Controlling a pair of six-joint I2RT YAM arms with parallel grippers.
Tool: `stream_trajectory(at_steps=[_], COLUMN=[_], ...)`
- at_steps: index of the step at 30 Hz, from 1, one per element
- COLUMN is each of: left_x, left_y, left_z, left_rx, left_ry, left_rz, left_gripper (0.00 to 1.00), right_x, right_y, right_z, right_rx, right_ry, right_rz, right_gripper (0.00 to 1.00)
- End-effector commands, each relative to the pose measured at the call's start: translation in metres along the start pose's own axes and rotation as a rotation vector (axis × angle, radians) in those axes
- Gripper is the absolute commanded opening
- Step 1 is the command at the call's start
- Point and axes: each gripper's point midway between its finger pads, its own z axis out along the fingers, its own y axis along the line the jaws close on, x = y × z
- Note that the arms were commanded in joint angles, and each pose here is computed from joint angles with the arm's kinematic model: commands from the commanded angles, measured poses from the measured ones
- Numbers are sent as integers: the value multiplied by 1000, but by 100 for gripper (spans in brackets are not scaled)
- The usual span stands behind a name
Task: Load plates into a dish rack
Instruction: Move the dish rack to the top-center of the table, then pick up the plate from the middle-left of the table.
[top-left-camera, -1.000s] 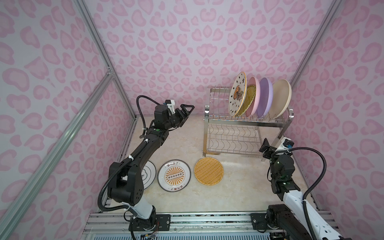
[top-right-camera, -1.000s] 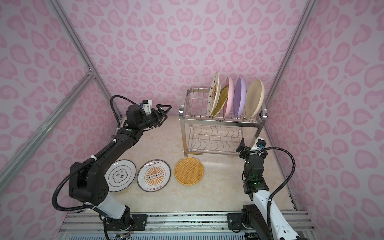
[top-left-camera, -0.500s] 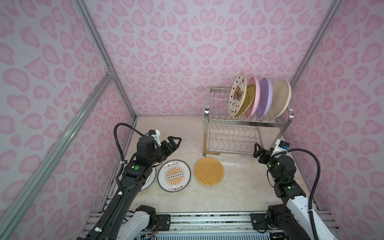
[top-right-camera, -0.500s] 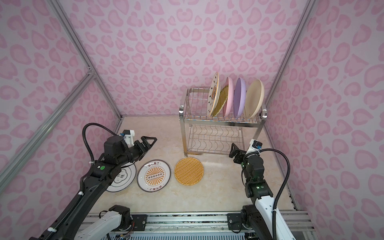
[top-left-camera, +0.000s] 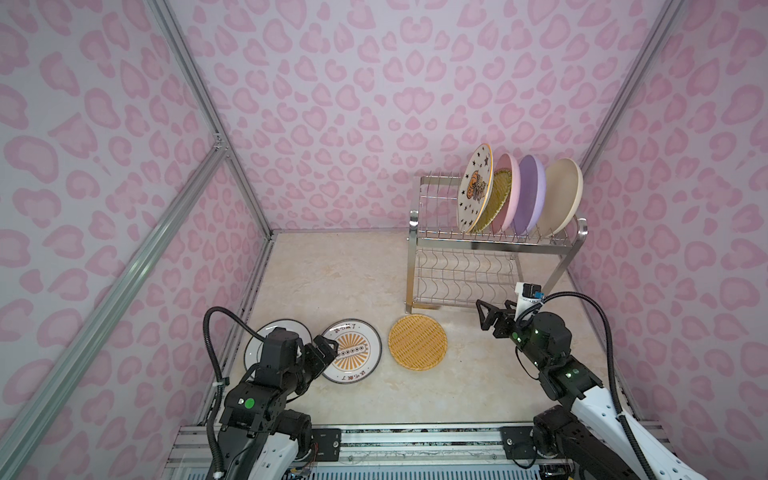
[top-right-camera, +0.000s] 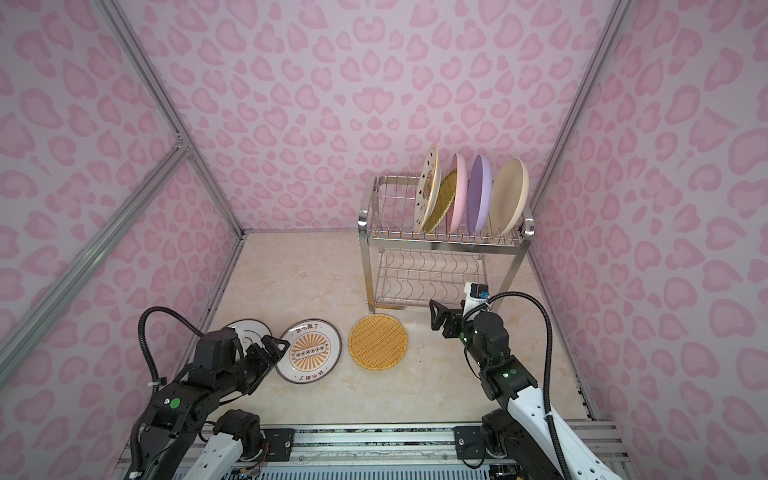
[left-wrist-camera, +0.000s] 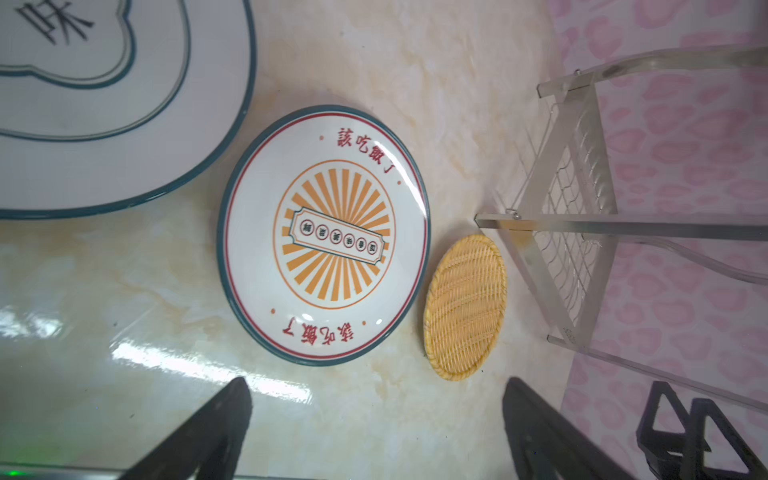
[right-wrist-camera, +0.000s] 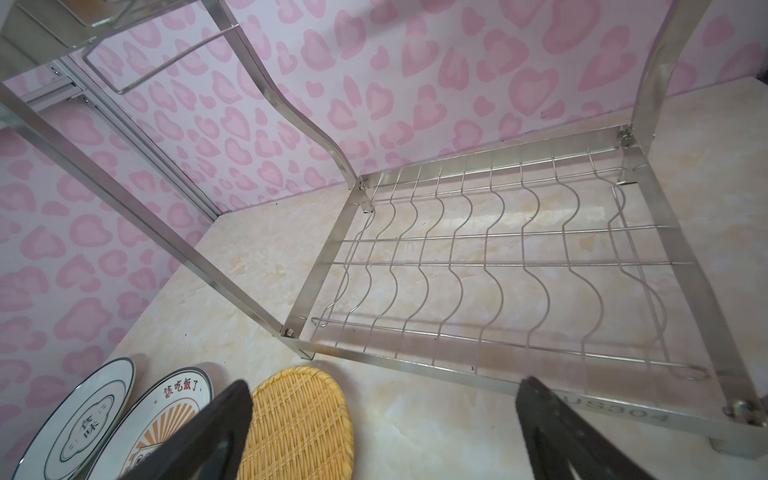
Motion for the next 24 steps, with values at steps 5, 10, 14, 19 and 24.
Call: stream_trajectory(at_steps=[5, 10, 14, 19, 24], left_x=[35, 37, 38, 38, 37], left_y=[44, 41, 46, 57, 56], left_z=[41, 66, 80, 91, 103], left_rx=[-80, -42, -49, -63, -51], left_ry=[124, 152, 157, 135, 137], left_rz=[-134, -126, -134, -164, -174], left_gripper=[89, 86, 78, 72, 64], right_x=[3, 6, 11, 15, 17], right_y=[3, 10, 23, 39, 47], right_z=[-2, -5, -6, -8, -8], right_rx=[-20, -46, -115, -197, -229], right_ry=[-11, 6, 46, 83, 95], right_rz=[34, 39, 70, 137, 162], right_gripper=[99, 99, 99, 99, 99])
